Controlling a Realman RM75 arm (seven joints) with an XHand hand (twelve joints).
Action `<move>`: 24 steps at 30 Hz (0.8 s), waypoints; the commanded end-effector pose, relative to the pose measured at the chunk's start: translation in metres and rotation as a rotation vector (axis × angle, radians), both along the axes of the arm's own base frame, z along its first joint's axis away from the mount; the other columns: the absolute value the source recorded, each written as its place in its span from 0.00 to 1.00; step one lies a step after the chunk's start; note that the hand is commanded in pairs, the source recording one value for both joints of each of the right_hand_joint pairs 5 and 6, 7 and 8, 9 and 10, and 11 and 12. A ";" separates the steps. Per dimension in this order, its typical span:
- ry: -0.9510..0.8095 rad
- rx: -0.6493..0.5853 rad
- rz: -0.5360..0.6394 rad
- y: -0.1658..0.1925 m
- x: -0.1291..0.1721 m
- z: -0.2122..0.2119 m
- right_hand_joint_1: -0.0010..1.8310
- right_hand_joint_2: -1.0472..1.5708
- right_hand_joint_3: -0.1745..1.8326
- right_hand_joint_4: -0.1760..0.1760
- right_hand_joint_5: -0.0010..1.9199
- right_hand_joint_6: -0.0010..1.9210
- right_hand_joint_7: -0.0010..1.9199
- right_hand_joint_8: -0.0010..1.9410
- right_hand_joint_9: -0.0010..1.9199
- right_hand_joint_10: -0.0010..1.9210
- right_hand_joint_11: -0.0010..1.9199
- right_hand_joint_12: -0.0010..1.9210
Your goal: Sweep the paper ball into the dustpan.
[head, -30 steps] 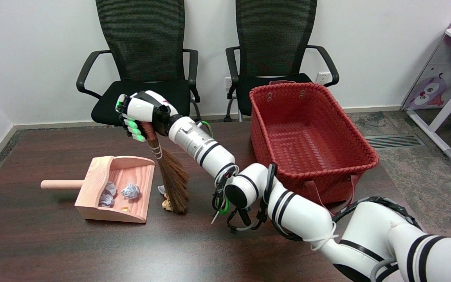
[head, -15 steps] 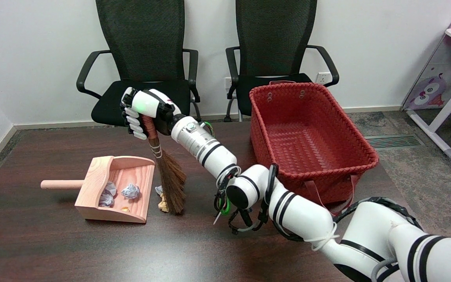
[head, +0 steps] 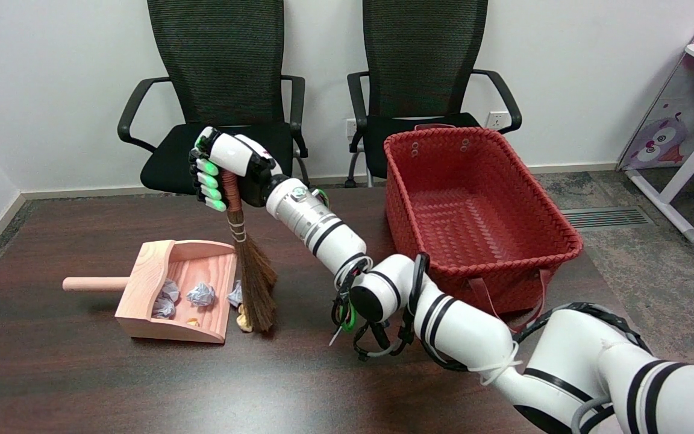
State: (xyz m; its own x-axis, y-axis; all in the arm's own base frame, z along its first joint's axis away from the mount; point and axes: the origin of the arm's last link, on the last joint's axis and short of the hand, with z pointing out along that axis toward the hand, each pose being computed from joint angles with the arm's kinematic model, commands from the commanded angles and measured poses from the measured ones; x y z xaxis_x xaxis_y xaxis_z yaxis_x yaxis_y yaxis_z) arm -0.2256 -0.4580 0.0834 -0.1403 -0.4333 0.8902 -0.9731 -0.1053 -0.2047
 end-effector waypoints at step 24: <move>-0.224 0.077 -0.020 0.001 0.019 -0.002 0.40 0.81 0.97 0.52 1.00 1.00 1.00 0.99 1.00 1.00 1.00 1.00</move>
